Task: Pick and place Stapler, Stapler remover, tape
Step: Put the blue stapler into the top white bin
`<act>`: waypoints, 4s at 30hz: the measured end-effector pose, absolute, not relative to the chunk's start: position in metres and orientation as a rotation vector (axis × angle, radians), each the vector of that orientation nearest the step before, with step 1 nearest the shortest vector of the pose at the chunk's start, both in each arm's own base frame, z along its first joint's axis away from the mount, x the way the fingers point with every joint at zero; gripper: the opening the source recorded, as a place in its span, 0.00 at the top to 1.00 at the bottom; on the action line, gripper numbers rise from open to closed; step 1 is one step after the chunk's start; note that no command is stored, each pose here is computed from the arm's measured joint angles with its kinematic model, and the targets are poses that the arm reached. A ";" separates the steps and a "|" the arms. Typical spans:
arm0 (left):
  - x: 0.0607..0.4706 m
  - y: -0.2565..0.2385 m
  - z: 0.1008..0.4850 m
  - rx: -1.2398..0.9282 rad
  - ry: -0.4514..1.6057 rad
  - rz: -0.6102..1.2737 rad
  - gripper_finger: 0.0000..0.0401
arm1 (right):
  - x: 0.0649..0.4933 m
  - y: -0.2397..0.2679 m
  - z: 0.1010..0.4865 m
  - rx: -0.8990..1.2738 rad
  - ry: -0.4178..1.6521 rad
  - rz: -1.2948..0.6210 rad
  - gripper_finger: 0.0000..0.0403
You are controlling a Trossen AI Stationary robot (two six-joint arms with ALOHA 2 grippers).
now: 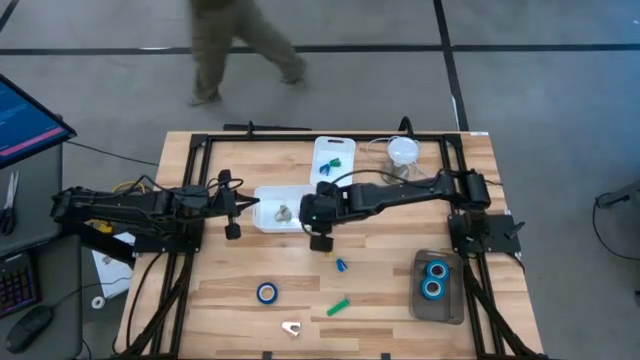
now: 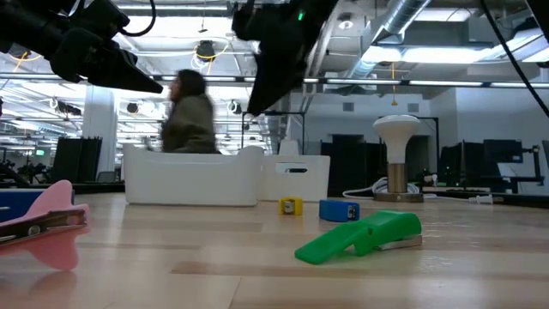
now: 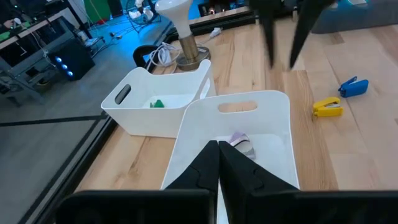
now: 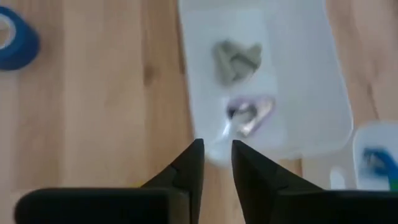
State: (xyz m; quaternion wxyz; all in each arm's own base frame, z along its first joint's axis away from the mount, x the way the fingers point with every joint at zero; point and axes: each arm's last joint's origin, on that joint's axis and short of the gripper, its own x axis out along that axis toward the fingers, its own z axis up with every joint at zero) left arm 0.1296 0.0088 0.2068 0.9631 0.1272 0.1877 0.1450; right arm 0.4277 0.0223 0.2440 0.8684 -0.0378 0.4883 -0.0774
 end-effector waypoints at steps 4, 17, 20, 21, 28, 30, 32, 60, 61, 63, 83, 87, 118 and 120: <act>0.130 0.009 0.207 0.260 0.380 0.294 1.00 | 0.416 0.043 0.253 -0.034 1.131 -0.179 0.84; 0.130 0.009 0.207 0.260 0.380 0.293 1.00 | 0.389 0.080 0.253 0.379 1.256 -0.520 0.85; 0.130 0.009 0.207 0.260 0.380 0.293 1.00 | 0.385 0.086 0.253 0.428 1.264 -0.573 0.83; 0.130 0.009 0.207 0.260 0.380 0.293 1.00 | 0.385 0.088 0.253 0.448 1.259 -0.589 0.83; 0.130 0.009 0.207 0.260 0.380 0.293 1.00 | 0.382 0.101 0.246 0.533 1.257 -0.677 0.71; 0.130 0.009 0.207 0.261 0.381 0.293 1.00 | 0.381 0.105 0.242 0.545 1.269 -0.708 0.66; 0.130 0.009 0.207 0.260 0.380 0.293 1.00 | 0.377 0.106 0.240 0.547 1.292 -0.741 0.60; 0.130 0.009 0.207 0.261 0.381 0.293 1.00 | 0.409 0.121 0.154 0.628 1.349 -0.614 0.52; 0.130 0.009 0.207 0.261 0.381 0.293 1.00 | 0.409 0.121 0.154 0.628 1.351 -0.614 0.52; 0.130 0.009 0.207 0.261 0.381 0.293 1.00 | 0.408 0.121 0.154 0.630 1.359 -0.612 0.53; 0.130 0.009 0.207 0.261 0.381 0.293 1.00 | 0.411 0.110 0.173 0.602 1.515 -0.464 0.61; 0.130 0.009 0.207 0.261 0.381 0.293 1.00 | 0.418 0.112 0.177 0.650 1.473 -0.407 0.60; 0.130 0.009 0.207 0.258 0.381 0.294 1.00 | 0.424 0.111 0.137 0.481 1.507 -0.460 0.80; 0.130 0.009 0.207 0.258 0.382 0.294 1.00 | 0.423 0.110 0.138 0.474 1.511 -0.461 0.83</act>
